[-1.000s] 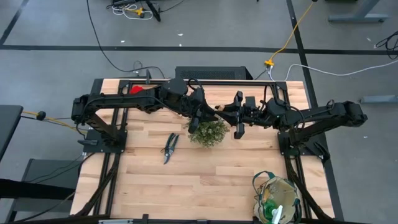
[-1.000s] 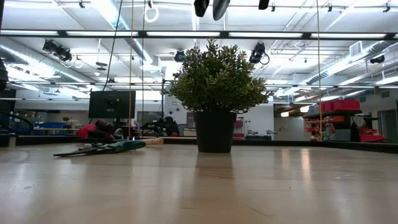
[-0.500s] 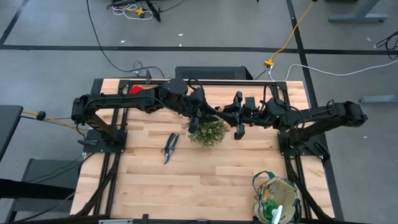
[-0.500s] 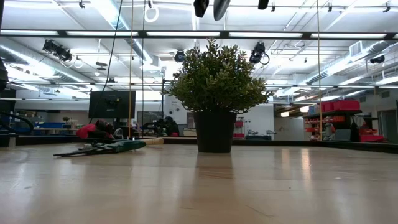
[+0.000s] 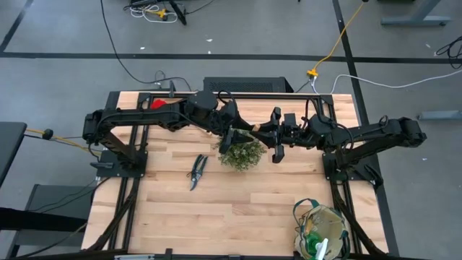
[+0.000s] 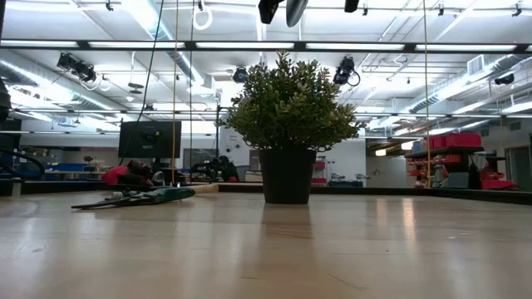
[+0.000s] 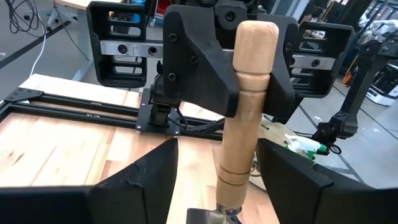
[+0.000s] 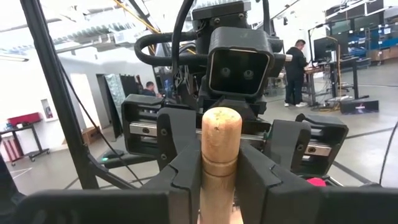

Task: Pick & Place Garden tools in Gardening bag
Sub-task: Put the hand trowel into the white gardening bag

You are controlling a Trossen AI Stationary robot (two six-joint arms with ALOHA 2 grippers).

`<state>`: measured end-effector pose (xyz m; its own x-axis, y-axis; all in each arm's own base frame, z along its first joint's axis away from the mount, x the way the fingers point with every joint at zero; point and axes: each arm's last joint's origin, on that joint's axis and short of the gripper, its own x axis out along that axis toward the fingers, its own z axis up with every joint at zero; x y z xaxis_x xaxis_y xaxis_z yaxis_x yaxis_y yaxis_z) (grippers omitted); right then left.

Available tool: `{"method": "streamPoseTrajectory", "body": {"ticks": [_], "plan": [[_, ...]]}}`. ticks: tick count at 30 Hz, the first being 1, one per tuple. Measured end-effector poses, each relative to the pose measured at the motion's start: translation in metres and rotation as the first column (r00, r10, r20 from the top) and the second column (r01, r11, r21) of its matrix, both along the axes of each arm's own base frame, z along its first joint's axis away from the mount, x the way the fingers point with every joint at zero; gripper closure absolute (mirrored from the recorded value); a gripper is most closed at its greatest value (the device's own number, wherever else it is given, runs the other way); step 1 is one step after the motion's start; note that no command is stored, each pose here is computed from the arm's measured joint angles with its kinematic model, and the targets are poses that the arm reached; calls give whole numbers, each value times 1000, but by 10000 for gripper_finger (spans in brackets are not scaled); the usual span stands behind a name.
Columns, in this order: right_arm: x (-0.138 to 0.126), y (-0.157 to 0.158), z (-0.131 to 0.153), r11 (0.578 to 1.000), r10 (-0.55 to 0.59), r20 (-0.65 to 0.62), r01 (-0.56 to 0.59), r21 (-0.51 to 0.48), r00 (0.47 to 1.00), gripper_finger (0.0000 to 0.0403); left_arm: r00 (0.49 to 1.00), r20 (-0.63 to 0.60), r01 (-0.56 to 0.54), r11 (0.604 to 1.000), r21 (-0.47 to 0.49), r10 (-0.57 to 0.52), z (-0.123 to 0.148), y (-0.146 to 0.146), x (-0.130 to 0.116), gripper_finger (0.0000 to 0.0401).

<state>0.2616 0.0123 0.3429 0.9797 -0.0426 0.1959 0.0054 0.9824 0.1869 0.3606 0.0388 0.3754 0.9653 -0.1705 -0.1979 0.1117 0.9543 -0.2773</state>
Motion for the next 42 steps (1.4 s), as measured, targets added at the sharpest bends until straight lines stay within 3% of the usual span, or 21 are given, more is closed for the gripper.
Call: {"method": "streamPoseTrajectory", "body": {"ticks": [9,22,28,38,42], "plan": [[-6,0,3,1000,7,-3,-7,-24,1000,327,1000,-16,23,1000,-1,-23,9,-1,-14,178],[-34,-1,17,999,6,-29,-8,-53,1000,327,998,-5,-65,996,66,65,39,-3,-56,234],[-48,-1,20,995,44,-66,-49,-87,997,327,997,13,-72,995,67,71,44,-3,-62,280],[-67,5,19,982,79,-141,-102,-161,987,327,997,4,-80,996,41,80,45,-4,-64,390],[-71,10,19,976,103,-152,-129,-176,983,327,995,2,-97,994,39,97,45,-3,-64,392]]}}
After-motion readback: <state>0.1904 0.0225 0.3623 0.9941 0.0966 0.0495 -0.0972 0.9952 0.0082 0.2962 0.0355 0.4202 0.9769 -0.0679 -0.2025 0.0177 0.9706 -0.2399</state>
